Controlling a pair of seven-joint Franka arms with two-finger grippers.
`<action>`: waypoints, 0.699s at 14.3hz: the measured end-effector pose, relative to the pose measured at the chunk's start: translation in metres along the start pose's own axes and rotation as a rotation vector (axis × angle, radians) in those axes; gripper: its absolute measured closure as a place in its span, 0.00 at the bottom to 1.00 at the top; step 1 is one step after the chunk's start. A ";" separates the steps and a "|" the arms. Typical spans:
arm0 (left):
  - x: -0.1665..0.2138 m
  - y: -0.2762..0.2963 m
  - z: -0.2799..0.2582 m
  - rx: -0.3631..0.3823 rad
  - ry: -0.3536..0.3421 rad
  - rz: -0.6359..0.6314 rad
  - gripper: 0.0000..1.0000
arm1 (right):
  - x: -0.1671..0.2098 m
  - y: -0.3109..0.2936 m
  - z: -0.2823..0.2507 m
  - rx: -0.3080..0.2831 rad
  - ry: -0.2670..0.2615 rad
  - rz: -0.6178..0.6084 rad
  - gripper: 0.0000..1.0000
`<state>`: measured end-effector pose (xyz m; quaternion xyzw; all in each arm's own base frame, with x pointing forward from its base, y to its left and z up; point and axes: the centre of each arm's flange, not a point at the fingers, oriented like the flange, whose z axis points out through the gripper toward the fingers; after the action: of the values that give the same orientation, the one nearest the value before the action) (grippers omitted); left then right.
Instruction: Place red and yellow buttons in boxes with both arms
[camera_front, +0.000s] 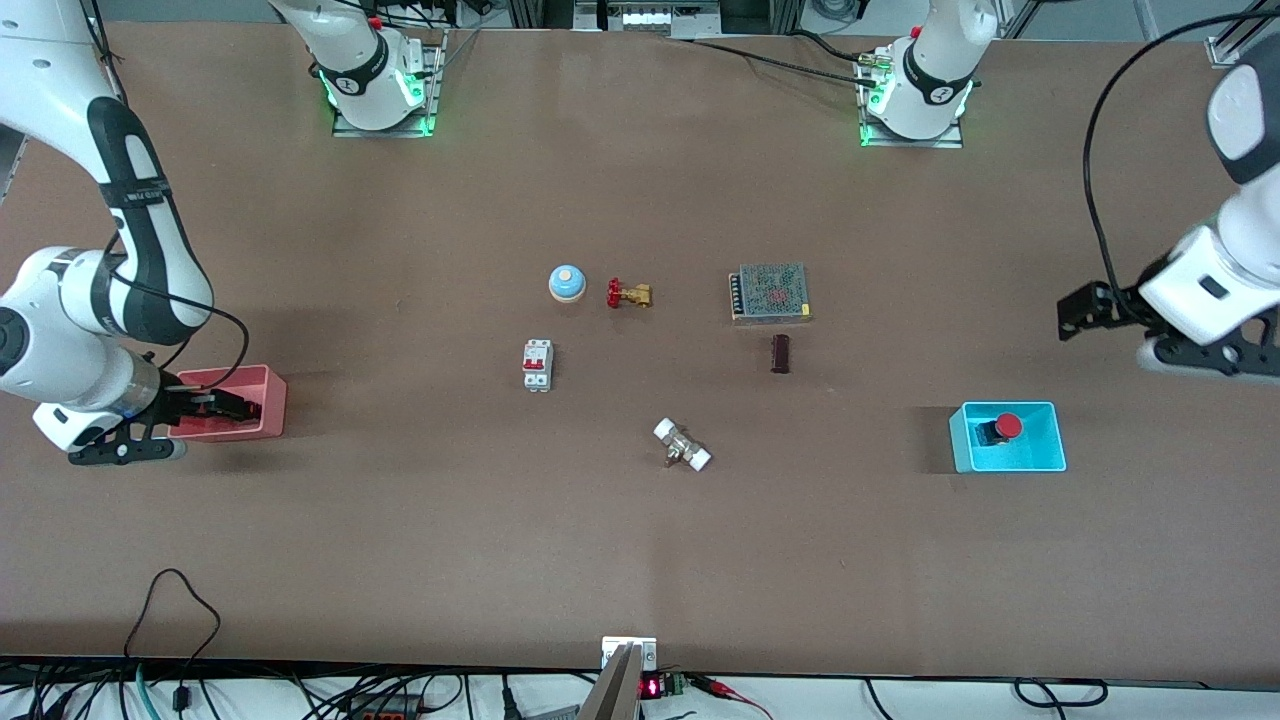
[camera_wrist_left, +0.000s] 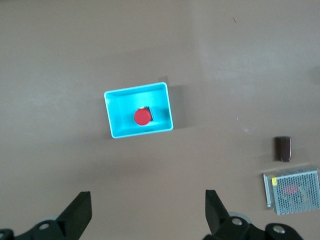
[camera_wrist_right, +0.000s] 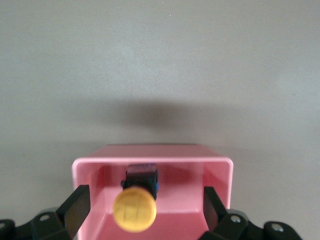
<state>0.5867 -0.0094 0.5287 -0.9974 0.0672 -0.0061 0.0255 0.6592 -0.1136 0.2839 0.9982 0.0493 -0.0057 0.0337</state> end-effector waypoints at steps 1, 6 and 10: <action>-0.010 0.008 -0.002 0.001 0.000 0.016 0.00 | -0.001 -0.002 -0.019 -0.002 -0.006 -0.002 0.00; -0.027 0.020 -0.024 -0.030 -0.030 0.023 0.00 | -0.024 -0.057 -0.164 -0.012 -0.005 -0.026 0.00; -0.025 0.003 -0.024 -0.037 -0.027 -0.006 0.00 | -0.060 -0.126 -0.249 -0.003 -0.021 0.010 0.00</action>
<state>0.5611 -0.0104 0.5519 -0.9979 0.0640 0.0087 0.0082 0.5890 0.0227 0.5249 0.9983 0.0439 -0.0159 0.0356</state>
